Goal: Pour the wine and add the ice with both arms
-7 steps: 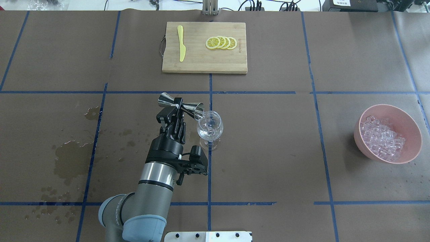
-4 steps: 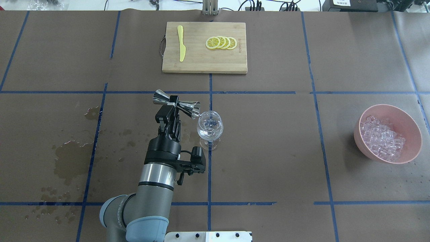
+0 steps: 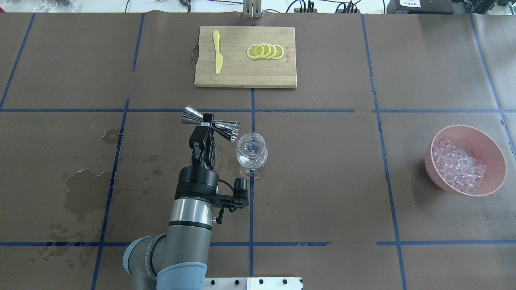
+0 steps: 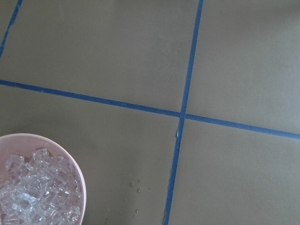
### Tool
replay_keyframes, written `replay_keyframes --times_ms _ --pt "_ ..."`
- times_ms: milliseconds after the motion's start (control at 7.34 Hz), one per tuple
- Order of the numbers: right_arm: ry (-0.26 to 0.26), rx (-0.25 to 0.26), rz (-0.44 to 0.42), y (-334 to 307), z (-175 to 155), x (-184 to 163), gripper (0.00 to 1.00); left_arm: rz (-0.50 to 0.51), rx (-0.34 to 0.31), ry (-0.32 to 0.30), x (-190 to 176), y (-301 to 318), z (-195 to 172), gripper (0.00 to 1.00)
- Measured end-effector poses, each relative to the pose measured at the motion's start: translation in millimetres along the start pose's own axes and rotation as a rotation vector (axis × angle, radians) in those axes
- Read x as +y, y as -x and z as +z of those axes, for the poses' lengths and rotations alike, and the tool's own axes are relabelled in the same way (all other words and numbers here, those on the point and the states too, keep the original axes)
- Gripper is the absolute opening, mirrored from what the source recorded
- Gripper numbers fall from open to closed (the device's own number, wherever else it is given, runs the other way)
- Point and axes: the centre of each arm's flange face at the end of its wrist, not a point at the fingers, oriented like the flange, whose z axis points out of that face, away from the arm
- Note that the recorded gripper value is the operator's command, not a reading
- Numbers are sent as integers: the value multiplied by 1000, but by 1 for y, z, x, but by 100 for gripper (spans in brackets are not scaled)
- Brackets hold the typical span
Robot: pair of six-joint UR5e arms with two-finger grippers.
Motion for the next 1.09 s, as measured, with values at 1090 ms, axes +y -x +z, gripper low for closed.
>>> replay_keyframes --times_ms 1090 --pt "2 0 1 -1 1 1 100 -203 -6 -67 26 16 4 0"
